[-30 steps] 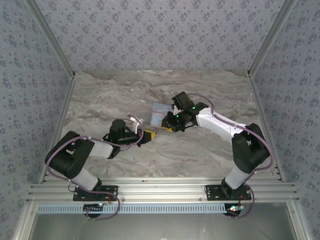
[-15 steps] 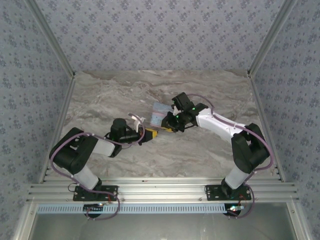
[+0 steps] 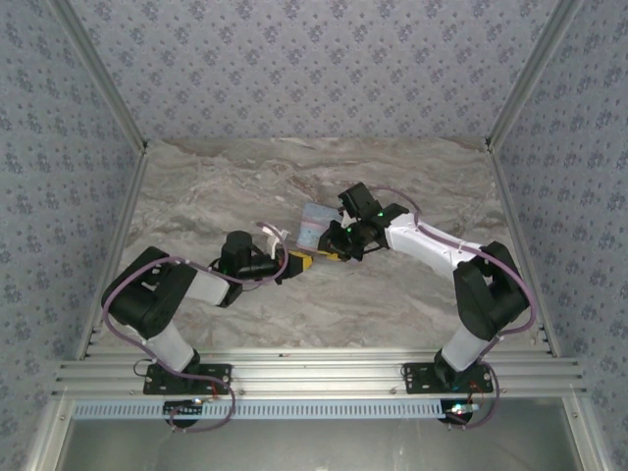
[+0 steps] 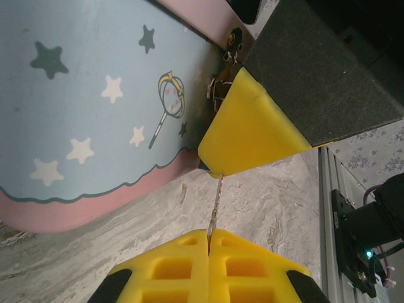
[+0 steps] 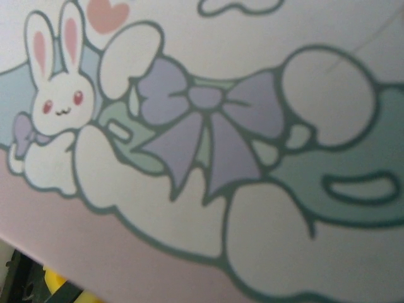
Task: Unlock a padlock with a key
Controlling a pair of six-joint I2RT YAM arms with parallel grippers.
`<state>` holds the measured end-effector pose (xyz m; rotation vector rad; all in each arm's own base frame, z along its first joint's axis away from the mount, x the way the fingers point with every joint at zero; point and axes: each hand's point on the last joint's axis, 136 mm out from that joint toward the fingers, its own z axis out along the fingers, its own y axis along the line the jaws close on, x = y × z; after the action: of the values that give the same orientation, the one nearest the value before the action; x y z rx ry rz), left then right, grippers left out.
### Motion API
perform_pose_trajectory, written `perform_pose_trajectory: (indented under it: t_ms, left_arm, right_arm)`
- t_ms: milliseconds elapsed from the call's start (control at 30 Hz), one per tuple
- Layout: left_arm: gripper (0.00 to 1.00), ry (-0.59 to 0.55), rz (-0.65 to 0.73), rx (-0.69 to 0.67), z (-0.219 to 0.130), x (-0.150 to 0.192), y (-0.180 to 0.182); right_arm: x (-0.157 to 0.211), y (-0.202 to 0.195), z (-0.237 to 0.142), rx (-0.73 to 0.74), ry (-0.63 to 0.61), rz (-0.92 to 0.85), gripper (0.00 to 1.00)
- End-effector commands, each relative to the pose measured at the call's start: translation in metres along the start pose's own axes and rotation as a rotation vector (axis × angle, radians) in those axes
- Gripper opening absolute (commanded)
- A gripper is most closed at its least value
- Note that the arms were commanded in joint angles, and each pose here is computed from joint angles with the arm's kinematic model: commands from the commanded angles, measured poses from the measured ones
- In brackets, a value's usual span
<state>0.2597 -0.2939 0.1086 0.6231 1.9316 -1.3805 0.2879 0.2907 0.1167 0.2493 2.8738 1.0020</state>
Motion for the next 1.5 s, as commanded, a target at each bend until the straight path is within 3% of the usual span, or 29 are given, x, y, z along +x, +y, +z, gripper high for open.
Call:
perform_pose_trajectory:
  t_ms: [0,467,1467]
  left_arm:
    - [0.0,-0.002,0.058,0.015,0.009,-0.006,-0.005]
    - [0.0,0.014,0.036,-0.006,0.011,0.009,0.006]
    - [0.0,-0.073,0.123,-0.002,0.014,-0.017,-0.009]
  right_arm:
    - [-0.002,0.013,-0.006,-0.043,-0.01,-0.007,0.0]
    - [-0.006,0.009,-0.006,-0.032,-0.018,-0.001,0.0]
    - [-0.006,0.006,0.0,-0.026,0.004,0.005,0.0]
